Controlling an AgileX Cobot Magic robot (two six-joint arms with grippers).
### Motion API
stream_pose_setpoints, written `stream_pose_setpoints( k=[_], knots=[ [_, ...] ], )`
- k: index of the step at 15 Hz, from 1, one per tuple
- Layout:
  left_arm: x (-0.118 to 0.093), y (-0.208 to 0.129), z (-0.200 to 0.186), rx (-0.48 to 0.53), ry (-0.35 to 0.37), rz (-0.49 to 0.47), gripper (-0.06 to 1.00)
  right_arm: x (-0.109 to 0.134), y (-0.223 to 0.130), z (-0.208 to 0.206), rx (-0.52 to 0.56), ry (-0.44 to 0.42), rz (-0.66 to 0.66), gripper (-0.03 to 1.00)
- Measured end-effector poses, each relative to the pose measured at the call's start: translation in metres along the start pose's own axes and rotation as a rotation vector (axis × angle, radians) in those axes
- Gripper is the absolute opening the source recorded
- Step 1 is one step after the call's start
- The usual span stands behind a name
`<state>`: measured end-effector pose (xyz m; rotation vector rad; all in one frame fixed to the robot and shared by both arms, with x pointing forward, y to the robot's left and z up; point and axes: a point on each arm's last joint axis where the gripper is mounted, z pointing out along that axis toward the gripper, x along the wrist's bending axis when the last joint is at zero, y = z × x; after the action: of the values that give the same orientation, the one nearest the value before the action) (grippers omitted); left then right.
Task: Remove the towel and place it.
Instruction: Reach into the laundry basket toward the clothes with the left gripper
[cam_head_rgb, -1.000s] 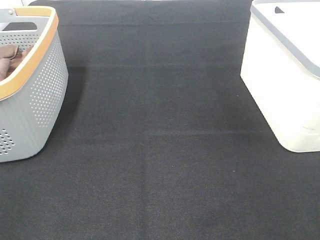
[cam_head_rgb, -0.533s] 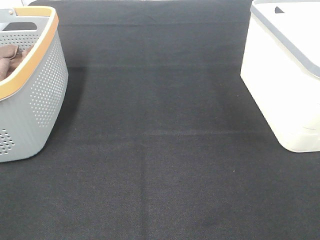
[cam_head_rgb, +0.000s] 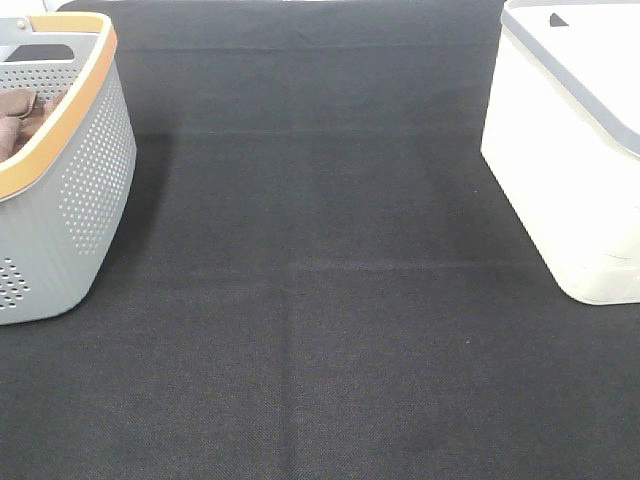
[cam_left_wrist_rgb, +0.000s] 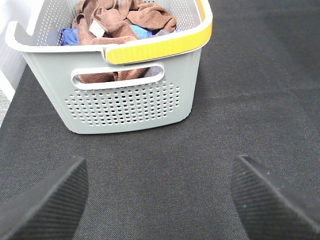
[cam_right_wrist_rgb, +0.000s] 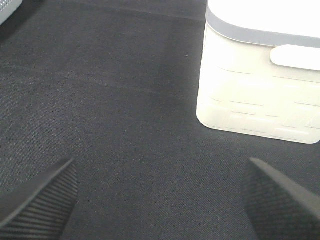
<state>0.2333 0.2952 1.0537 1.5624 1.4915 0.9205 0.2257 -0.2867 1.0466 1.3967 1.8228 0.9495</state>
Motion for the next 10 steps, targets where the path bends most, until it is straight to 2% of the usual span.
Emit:
stream_pose_setpoints(
  k=[10],
  knots=[
    [0.0000, 0.0000, 0.0000, 0.000, 0.000, 0.000, 0.75, 0.0000, 0.0000, 0.0000, 0.000, 0.000, 0.000, 0.84]
  ],
)
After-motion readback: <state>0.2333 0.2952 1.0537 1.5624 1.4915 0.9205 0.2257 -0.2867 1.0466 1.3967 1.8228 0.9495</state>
